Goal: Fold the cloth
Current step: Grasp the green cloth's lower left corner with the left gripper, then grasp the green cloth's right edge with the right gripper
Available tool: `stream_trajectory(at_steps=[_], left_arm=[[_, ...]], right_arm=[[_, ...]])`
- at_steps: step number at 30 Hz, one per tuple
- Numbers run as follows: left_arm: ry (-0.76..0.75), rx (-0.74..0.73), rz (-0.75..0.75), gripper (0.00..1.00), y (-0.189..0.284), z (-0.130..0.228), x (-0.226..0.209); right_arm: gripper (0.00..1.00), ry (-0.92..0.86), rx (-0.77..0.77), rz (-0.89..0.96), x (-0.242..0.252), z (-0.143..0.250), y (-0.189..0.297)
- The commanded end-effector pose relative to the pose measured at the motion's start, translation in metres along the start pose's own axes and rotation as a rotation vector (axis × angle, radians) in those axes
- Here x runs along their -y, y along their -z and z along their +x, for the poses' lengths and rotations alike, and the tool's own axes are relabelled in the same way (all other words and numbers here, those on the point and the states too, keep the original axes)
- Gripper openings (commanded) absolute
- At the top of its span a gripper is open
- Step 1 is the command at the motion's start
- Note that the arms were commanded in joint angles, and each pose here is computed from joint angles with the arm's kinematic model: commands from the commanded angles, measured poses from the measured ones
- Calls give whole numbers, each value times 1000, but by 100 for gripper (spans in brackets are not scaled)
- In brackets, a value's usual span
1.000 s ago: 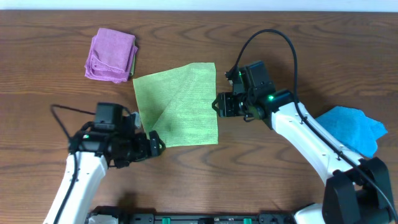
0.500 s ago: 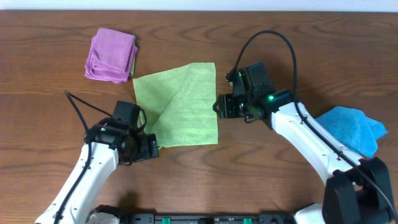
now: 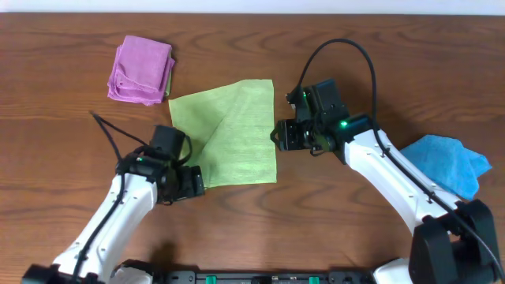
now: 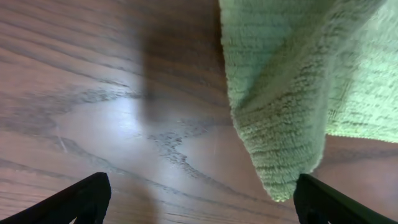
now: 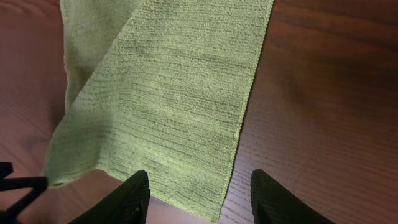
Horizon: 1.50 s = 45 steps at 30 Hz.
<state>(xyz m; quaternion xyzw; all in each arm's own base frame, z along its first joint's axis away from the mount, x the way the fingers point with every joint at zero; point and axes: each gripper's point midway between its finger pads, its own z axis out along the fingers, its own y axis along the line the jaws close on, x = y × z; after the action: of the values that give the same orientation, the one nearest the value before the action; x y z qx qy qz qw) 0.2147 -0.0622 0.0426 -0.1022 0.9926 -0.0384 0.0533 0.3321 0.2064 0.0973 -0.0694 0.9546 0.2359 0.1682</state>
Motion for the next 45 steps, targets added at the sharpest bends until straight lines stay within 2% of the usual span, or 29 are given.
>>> stream_trajectory(at_steps=[1,13,20,22,27,33,37,38,40,42,43,45], left_arm=[[-10,-9,-13,95,-4,1,6],[-14,-26,-19,95,-6,5,9],[62,56,30,100,-6,-15,21],[83,67,37,92,-6,-18,22],[95,66,42,90,-6,-18,23],[123,35,84,82,-14,-17,34],[108,2,75,73,-26,-13,39],[101,-9,82,68,-28,-11,42],[95,-9,83,53,-29,-11,43],[92,-8,85,27,-28,-11,44],[89,-9,84,9,-29,-11,44],[58,-13,80,6,-28,-9,43]], right_arm=[[53,22,27,-1,-1,-9,7],[53,22,27,-1,-1,-9,7],[53,22,27,-1,-1,-9,7],[53,22,27,-1,-2,-9,7],[53,22,27,-1,-1,-9,7],[53,22,29,3,-1,-9,7],[53,22,29,3,-1,-9,7],[53,22,29,3,-1,-9,7],[53,22,29,3,-1,-9,7],[53,29,30,5,-1,-9,7],[53,32,30,8,0,-9,7],[53,41,22,20,2,-7,7]])
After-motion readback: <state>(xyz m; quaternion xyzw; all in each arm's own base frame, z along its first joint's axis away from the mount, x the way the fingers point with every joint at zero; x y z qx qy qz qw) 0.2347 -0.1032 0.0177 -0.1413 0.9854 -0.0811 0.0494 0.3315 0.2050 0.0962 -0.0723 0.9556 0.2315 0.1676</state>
